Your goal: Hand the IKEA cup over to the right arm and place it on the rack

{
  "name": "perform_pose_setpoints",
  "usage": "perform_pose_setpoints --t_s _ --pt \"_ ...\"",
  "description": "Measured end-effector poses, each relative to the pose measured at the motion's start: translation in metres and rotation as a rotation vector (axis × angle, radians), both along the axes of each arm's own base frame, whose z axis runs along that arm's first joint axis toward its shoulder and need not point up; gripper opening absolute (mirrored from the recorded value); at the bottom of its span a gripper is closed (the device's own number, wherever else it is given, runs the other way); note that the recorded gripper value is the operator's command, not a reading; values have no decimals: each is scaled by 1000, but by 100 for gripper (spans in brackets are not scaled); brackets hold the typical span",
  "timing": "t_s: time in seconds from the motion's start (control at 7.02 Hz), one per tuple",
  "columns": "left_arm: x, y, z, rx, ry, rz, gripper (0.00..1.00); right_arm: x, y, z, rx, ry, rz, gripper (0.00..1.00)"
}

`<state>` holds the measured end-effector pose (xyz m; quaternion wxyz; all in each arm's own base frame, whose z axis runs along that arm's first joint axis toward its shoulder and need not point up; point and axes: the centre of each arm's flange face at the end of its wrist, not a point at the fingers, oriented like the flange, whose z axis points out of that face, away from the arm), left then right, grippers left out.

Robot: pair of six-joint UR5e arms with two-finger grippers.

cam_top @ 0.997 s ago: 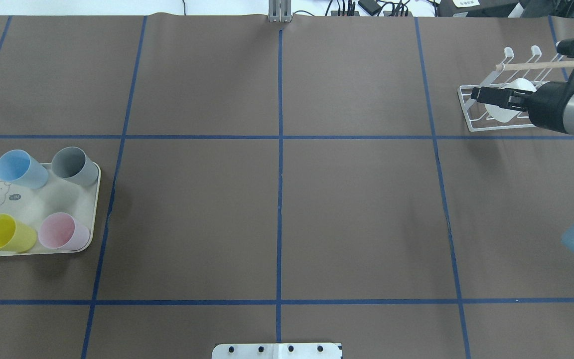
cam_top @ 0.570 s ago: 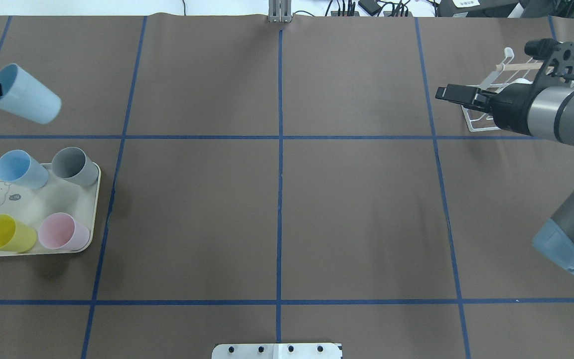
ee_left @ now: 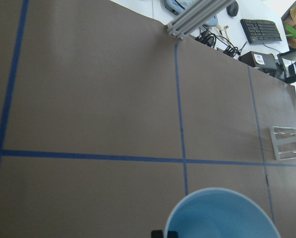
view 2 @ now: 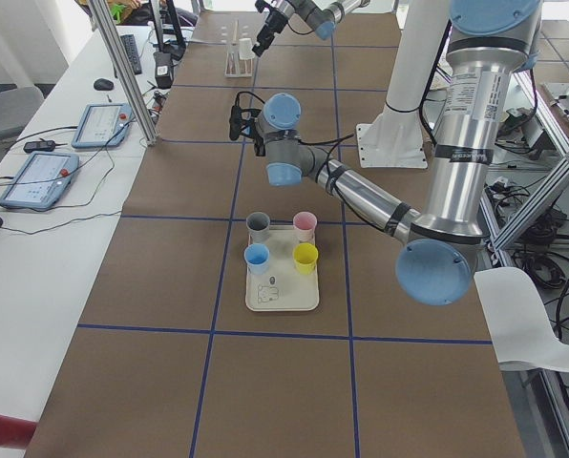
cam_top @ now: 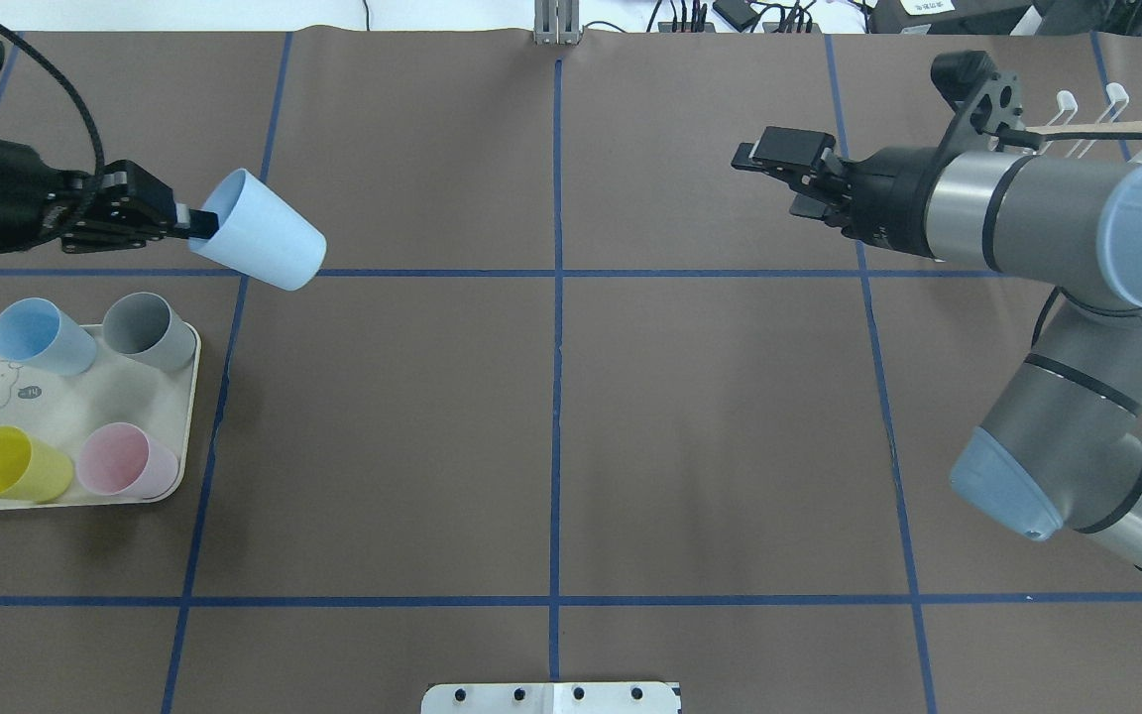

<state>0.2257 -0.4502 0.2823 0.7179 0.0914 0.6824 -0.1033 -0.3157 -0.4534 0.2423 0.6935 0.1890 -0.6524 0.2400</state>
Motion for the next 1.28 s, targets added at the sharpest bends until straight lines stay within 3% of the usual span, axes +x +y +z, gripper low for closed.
perform_pose_setpoints --t_s 0.14,0.43,0.85,1.28 --pt "23 -3 -22 -93 64 23 0 -10 4 -20 -13 -52 -15 99" --pt "60 -4 -56 -165 249 26 0 -20 10 -50 -56 -156 -34 99" --pt "105 21 -77 -282 697 32 0 -20 14 -109 -165 -370 -71 98" --pt "109 30 -55 -313 892 119 0 -7 33 -132 -174 -552 -204 98"
